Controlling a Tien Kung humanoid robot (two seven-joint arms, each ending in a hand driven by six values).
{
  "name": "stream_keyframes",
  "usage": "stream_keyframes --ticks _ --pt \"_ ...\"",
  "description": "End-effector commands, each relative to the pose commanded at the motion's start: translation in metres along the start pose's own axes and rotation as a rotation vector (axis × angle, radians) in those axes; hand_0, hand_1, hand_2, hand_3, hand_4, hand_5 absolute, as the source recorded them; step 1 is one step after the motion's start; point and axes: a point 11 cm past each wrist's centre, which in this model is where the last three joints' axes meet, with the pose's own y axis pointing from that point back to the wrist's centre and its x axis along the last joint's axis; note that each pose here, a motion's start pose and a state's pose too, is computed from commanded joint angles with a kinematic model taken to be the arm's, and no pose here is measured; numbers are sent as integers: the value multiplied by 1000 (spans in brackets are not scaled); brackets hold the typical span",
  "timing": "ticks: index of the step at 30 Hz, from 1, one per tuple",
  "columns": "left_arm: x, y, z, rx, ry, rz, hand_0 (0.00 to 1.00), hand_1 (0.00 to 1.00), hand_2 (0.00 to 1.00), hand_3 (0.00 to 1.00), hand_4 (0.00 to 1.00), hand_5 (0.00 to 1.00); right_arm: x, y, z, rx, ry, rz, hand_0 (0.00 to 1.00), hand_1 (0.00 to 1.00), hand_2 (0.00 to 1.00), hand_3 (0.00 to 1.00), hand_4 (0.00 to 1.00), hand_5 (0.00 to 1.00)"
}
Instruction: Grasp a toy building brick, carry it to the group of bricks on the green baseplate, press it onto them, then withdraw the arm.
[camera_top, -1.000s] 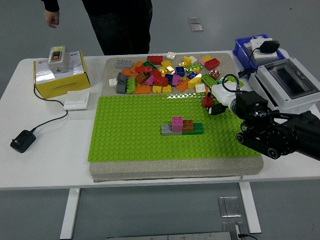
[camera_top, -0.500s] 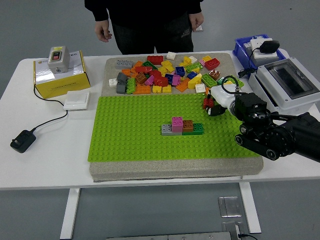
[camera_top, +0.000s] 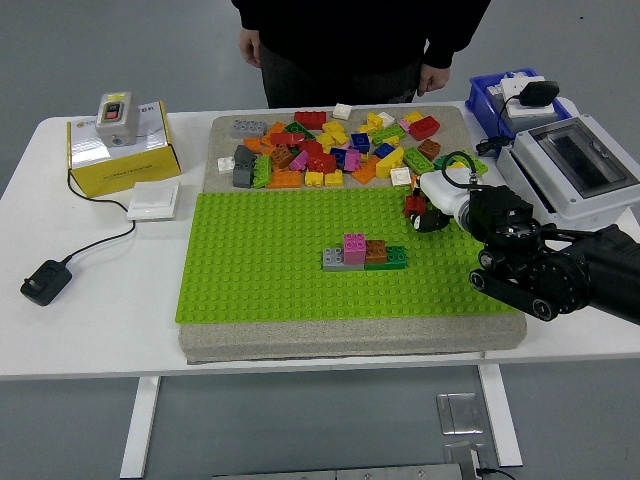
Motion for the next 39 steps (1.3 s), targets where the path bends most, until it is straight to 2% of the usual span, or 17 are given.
stream_keyframes --ticks 5,6,12,13,32,39 --pt "0 0 0 -3 2 3 734 721 729 821 225 621 0 0 -1 3 1 5 170 230 661 715 500 408" --pt "0 0 0 -4 2 3 731 719 729 819 217 627 1 0 -1 3 1 6 170 224 616 706 497 406" --pt "0 0 0 -9 4 7 731 719 729 819 217 627 1 0 0 3 -1 11 170 224 616 706 497 406" --pt "0 0 0 -9 3 8 730 719 729 817 209 635 1 0 0 3 -1 12 168 221 560 690 490 405" --pt "0 -1 -3 -4 0 15 727 716 724 802 190 660 11 4 -1 14 5 48 169 215 549 681 477 396" --pt "0 -2 -4 -3 6 13 727 715 724 797 182 665 21 12 2 27 11 86 170 214 549 679 463 381"
